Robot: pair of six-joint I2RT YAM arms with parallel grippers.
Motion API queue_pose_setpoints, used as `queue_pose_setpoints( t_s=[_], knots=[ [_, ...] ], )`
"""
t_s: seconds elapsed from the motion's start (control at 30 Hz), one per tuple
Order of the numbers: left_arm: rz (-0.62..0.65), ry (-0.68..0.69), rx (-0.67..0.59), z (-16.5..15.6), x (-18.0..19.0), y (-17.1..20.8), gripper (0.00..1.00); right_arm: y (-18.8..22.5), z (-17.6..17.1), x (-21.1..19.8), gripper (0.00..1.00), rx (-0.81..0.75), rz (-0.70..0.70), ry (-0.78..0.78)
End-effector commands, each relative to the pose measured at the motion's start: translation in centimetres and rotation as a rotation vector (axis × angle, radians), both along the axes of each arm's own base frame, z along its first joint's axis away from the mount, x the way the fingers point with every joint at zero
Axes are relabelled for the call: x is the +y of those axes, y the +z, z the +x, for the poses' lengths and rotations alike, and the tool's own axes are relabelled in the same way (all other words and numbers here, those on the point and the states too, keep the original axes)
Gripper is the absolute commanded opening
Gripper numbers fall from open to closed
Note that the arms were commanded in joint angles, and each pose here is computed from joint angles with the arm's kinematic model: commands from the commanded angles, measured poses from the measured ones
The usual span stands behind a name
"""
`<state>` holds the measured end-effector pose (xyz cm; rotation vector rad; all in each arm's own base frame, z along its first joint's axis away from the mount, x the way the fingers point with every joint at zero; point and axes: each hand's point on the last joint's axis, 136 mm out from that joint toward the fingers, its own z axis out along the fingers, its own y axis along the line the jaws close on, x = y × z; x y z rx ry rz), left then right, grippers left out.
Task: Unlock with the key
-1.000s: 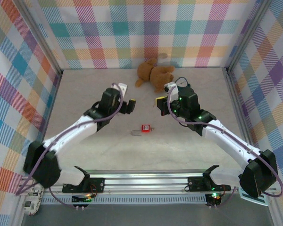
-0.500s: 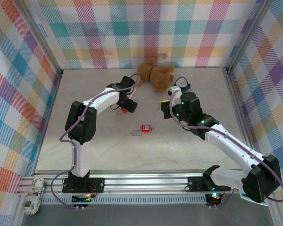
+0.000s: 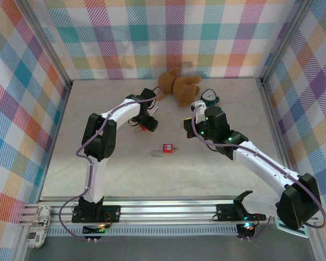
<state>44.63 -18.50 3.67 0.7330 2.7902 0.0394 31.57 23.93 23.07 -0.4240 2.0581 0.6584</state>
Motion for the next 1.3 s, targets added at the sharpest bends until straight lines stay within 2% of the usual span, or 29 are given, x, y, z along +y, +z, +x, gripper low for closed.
queue_pose_setpoints(
  t_s=[0.0,0.2,0.63,0.7,0.87,0.97,1.27],
  knots=[
    [-0.002,0.014,0.034,0.3,1.0,0.1,0.77,0.5,0.3,0.3,0.0,-0.008,0.03,0.0],
    [0.0,0.012,0.062,0.4,1.0,-0.7,0.72,0.4,0.5,0.4,0.0,-0.006,0.023,0.003],
    [-0.008,0.046,0.153,-1.0,1.0,-2.2,0.42,1.0,0.7,0.7,0.0,-0.01,0.032,0.01],
    [-0.021,0.055,0.16,-1.3,0.8,-2.0,0.43,1.2,0.6,0.8,0.0,-0.012,0.041,0.013],
    [-0.01,0.057,0.181,-2.1,1.0,-1.5,0.56,1.5,0.4,0.9,0.0,-0.011,0.055,0.02],
    [0.024,0.06,0.2,-2.5,1.7,-1.5,0.59,1.5,0.2,0.7,0.0,-0.014,0.055,0.019],
    [0.058,0.065,0.27,-3.4,2.1,-2.5,0.47,1.6,0.0,0.5,0.0,-0.023,0.046,0.019]
  ],
)
